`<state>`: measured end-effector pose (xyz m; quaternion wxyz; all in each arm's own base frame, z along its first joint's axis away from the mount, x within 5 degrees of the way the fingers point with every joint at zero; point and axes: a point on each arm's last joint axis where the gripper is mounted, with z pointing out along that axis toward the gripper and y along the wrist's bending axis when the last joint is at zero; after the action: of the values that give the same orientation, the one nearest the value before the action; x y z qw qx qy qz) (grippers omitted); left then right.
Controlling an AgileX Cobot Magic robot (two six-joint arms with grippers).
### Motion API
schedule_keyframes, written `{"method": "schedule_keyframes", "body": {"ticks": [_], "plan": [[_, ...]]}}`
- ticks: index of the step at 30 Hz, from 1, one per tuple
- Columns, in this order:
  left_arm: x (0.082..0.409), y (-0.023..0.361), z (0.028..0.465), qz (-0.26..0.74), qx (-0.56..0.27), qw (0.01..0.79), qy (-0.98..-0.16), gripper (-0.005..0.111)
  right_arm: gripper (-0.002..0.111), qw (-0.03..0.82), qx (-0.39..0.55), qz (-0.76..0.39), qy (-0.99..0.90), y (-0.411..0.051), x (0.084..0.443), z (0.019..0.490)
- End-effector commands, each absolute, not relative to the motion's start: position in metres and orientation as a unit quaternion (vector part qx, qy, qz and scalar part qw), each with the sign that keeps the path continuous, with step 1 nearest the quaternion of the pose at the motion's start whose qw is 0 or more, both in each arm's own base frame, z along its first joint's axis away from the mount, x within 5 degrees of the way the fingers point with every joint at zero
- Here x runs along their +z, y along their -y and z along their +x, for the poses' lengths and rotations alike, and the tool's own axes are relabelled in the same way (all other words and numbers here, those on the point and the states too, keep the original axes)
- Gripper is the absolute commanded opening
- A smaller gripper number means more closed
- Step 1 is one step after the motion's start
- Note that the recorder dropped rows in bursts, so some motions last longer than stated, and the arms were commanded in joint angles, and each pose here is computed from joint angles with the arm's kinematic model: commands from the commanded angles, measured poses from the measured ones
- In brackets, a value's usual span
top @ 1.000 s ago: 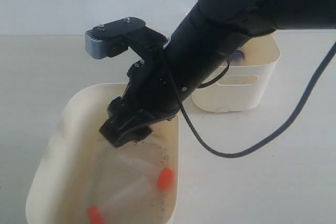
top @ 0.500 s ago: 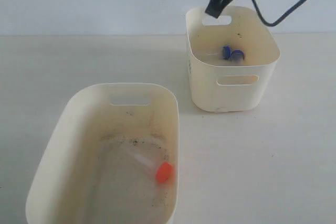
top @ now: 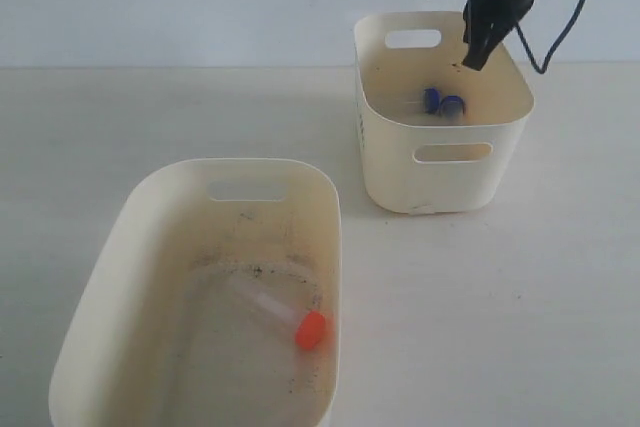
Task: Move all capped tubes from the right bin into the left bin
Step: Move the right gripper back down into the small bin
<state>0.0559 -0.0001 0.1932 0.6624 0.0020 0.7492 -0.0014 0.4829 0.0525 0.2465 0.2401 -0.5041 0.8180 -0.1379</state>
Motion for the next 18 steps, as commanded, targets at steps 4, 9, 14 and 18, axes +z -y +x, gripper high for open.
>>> {"method": "schedule_keyframes", "body": {"ticks": [4,9,14,18], "plan": [[0.195,0.0,0.056,-0.004,-0.007,0.665,-0.747,0.004,0.001,0.248,-0.172,-0.593,-0.746,-0.061,0.213,0.503],[0.195,0.0,0.056,-0.004,-0.007,0.665,-0.747,0.004,0.001,0.266,-0.181,-0.605,-0.728,-0.072,0.202,0.509],[0.195,0.0,0.056,-0.004,-0.007,0.665,-0.747,0.004,0.001,0.25,-0.176,-0.633,-0.711,-0.082,0.184,0.51],[0.195,0.0,0.056,-0.004,-0.007,0.665,-0.747,0.004,0.001,0.234,-0.171,-0.651,-0.702,-0.086,0.173,0.51]]}}
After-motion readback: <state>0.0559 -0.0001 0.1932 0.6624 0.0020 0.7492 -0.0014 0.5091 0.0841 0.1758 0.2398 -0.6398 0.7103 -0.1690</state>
